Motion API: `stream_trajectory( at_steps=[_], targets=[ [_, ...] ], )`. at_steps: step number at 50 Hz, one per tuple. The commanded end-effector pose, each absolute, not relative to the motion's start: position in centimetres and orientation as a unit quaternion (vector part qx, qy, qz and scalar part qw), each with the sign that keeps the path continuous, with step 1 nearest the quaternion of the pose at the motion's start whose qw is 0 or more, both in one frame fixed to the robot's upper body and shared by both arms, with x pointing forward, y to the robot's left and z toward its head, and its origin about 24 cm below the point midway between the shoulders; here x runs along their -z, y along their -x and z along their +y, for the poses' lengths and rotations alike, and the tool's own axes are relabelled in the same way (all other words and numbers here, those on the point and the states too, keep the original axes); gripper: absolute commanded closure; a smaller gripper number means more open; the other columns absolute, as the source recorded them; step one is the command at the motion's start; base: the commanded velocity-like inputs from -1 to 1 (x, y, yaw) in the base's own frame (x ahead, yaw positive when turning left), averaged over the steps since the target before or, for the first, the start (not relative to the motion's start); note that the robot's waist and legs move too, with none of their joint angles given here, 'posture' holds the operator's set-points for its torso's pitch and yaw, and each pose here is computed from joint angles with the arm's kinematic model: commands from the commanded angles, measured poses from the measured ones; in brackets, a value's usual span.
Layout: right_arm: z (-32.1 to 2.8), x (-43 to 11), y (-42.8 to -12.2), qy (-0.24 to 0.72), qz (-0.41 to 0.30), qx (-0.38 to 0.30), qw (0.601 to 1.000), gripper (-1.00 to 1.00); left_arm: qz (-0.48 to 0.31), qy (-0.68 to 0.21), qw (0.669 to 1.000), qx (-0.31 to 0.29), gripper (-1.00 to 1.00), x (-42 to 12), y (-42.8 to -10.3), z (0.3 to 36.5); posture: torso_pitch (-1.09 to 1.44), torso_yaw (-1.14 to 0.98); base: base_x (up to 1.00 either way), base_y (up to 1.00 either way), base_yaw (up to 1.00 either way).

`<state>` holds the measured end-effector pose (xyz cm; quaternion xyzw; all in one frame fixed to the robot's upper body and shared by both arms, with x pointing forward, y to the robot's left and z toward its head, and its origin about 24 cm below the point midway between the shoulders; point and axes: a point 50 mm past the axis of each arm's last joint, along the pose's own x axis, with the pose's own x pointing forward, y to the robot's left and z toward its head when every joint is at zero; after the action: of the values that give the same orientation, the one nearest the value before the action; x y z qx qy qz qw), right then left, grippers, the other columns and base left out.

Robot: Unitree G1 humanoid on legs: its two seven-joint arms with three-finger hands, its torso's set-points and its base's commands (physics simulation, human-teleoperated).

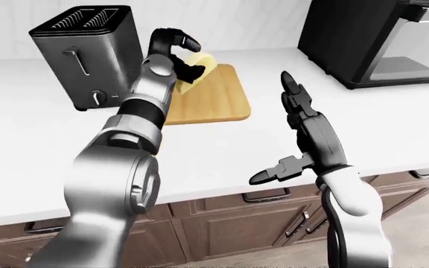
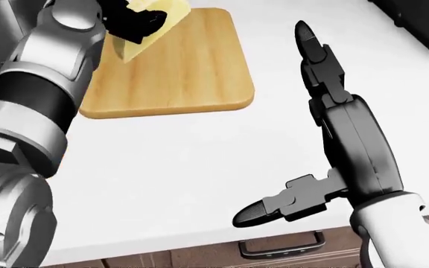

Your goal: Place the bread and cheese on the cutting board.

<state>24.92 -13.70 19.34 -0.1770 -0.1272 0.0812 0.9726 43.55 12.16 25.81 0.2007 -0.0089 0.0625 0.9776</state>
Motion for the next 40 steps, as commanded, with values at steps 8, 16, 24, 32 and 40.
stream_trajectory(
  at_steps=[8, 16, 24, 32, 40],
  targets=[
    [-13.5, -20.6, -24.4, 0.179, -0.168, -0.078, 0.966, -1.00, -0.050, -0.167, 0.982, -0.078, 1.00, -27.1, -43.4, 11.4, 0.00, 0.00, 0.00, 0.00, 0.00],
    [-13.6, -20.5, -24.3, 0.178, -0.167, -0.078, 0.967, -1.00, -0.039, -0.171, 0.981, -0.077, 1.00, -25.9, -43.4, 11.0, 0.00, 0.00, 0.00, 0.00, 0.00],
    [-13.6, -20.7, -24.3, 0.179, -0.168, -0.078, 0.966, -1.00, -0.031, -0.189, 0.979, -0.071, 1.00, -24.7, -43.4, 10.6, 0.00, 0.00, 0.00, 0.00, 0.00],
    [-13.6, -21.0, -24.2, 0.181, -0.171, -0.078, 0.965, -1.00, -0.020, -0.197, 0.978, -0.061, 1.00, -23.2, -43.3, 10.3, 0.00, 0.00, 0.00, 0.00, 0.00],
    [-13.5, -21.0, -24.0, 0.180, -0.171, -0.079, 0.966, -1.00, -0.001, -0.206, 0.977, -0.056, 0.88, -21.7, -43.3, 10.2, 0.00, 0.00, 0.00, 0.00, 0.00]
  ],
)
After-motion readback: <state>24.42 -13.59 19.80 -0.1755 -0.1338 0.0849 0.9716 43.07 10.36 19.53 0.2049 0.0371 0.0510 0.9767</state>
